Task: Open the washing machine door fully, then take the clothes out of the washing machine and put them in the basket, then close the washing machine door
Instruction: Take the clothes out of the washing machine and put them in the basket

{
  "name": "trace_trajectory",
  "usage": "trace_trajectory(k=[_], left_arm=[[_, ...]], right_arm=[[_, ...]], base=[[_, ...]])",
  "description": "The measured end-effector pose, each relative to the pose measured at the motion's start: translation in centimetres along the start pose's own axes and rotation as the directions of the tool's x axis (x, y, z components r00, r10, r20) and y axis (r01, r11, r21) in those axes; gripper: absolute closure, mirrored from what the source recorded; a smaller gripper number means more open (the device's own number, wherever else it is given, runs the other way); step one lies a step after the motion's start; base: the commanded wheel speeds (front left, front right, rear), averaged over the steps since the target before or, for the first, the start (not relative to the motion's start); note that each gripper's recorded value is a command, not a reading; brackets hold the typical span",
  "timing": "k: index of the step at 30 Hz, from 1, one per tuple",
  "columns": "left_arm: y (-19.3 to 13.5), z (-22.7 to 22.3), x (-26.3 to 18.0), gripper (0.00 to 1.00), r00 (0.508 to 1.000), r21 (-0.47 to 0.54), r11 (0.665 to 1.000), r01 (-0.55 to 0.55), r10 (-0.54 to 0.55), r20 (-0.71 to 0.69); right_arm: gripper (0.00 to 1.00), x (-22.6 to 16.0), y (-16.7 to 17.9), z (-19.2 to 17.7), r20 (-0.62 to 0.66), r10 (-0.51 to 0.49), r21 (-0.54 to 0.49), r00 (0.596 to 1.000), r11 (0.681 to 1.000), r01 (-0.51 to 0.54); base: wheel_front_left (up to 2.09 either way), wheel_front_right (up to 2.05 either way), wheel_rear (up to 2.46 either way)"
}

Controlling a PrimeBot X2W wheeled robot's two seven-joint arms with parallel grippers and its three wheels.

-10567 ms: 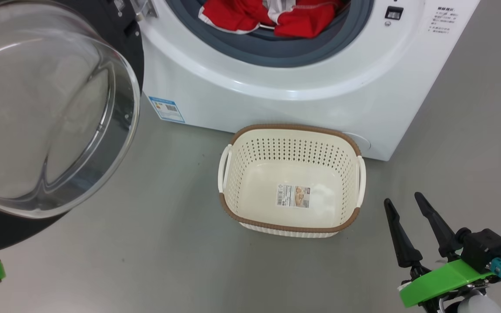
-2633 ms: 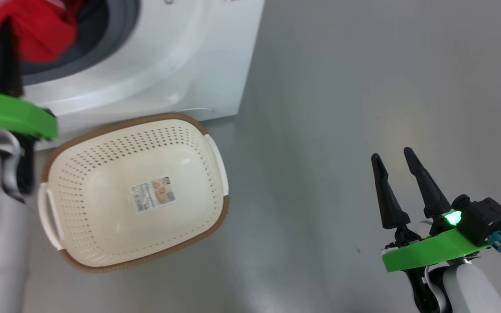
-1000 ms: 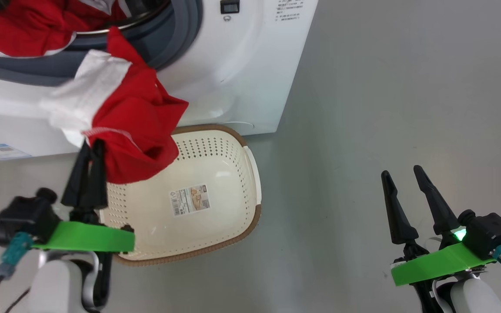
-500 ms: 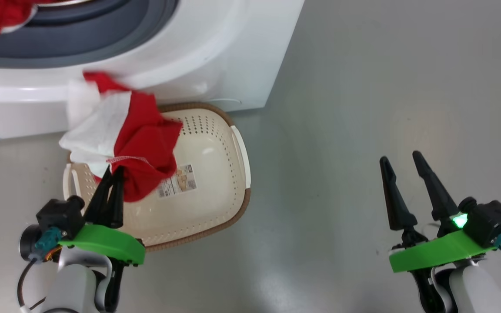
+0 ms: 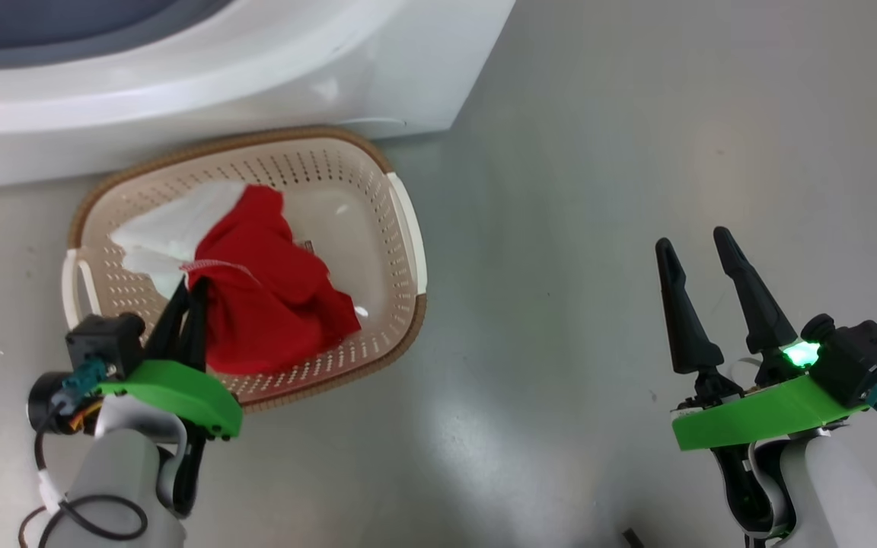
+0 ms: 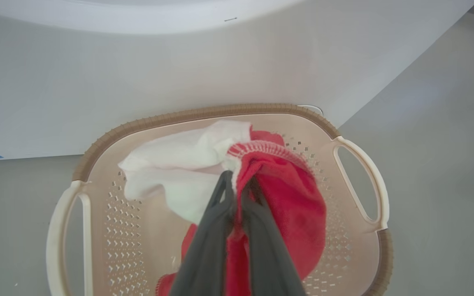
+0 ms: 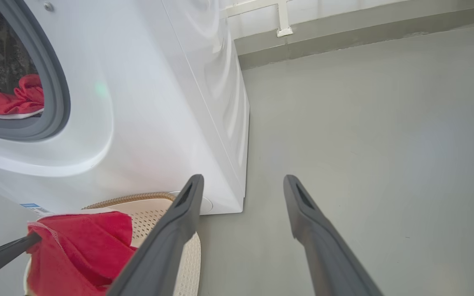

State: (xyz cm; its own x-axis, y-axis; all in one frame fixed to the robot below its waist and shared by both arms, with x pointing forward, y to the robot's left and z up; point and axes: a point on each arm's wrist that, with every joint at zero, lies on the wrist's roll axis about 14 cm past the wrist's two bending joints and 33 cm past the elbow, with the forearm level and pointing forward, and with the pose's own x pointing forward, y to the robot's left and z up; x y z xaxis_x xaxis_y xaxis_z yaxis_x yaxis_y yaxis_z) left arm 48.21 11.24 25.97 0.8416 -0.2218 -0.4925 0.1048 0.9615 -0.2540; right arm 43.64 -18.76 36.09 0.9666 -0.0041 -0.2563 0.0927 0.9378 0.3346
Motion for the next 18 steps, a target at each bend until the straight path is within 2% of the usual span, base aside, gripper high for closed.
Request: trace_trajectory(k=[18], left_arm=[[1.5,-5.5,4.7,1.00,0.987,-0.009,1.000,-0.015,0.013,-0.158]], right_arm=[[0.00,2.2,-1.1,-3.8,-0.080,-0.014,-0.004,0.997,1.000,0.014]], base=[[0.00,0.00,0.00]])
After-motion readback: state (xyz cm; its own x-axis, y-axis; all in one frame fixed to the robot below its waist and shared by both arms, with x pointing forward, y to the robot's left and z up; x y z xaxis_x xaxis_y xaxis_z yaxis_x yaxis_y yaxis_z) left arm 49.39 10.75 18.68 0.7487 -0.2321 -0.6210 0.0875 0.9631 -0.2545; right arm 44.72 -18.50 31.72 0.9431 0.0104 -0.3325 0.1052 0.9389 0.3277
